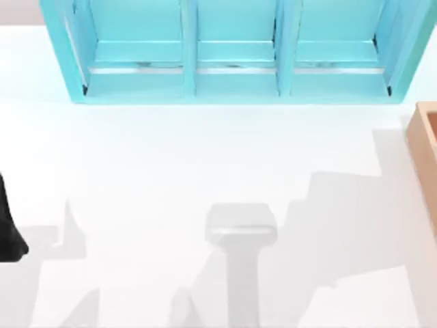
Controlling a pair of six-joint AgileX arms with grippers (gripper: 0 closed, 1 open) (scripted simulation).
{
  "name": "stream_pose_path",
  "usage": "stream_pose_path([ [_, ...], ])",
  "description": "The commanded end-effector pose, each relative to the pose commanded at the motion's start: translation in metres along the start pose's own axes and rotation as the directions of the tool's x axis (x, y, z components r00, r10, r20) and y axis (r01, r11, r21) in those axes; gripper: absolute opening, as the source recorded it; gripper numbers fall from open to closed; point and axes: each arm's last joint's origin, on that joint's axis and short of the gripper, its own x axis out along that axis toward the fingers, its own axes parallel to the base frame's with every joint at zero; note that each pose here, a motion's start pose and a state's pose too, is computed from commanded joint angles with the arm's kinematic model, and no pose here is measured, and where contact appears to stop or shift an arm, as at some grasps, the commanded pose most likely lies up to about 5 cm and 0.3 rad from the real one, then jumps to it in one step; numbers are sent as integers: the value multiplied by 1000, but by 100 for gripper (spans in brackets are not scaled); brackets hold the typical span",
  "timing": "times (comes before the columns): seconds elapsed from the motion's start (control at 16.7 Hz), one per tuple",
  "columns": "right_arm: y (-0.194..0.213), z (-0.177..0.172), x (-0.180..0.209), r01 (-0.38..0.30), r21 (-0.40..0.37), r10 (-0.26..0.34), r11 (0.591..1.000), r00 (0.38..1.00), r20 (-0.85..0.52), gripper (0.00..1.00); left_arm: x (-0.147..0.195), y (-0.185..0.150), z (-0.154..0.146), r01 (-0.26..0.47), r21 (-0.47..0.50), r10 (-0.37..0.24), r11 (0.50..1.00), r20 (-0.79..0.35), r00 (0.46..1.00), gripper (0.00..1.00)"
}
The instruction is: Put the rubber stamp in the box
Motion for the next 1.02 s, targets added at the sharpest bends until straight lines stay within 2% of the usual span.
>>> stream_pose_path([
  [0.18, 0, -2, 24, 0, 3, 0, 1000, 1000, 1, 0, 0, 0, 0, 0, 0, 0, 1000, 0, 1000, 100],
  [0.48, 0, -2, 28, 0, 4, 0, 1000, 1000, 1, 0, 0, 0, 0, 0, 0, 0, 1000, 0, 1000, 100],
  [1.02, 0, -2, 28, 0, 4, 0, 1000, 1000, 1, 68, 0, 0, 0, 0, 0, 0, 1000, 0, 1000, 100],
])
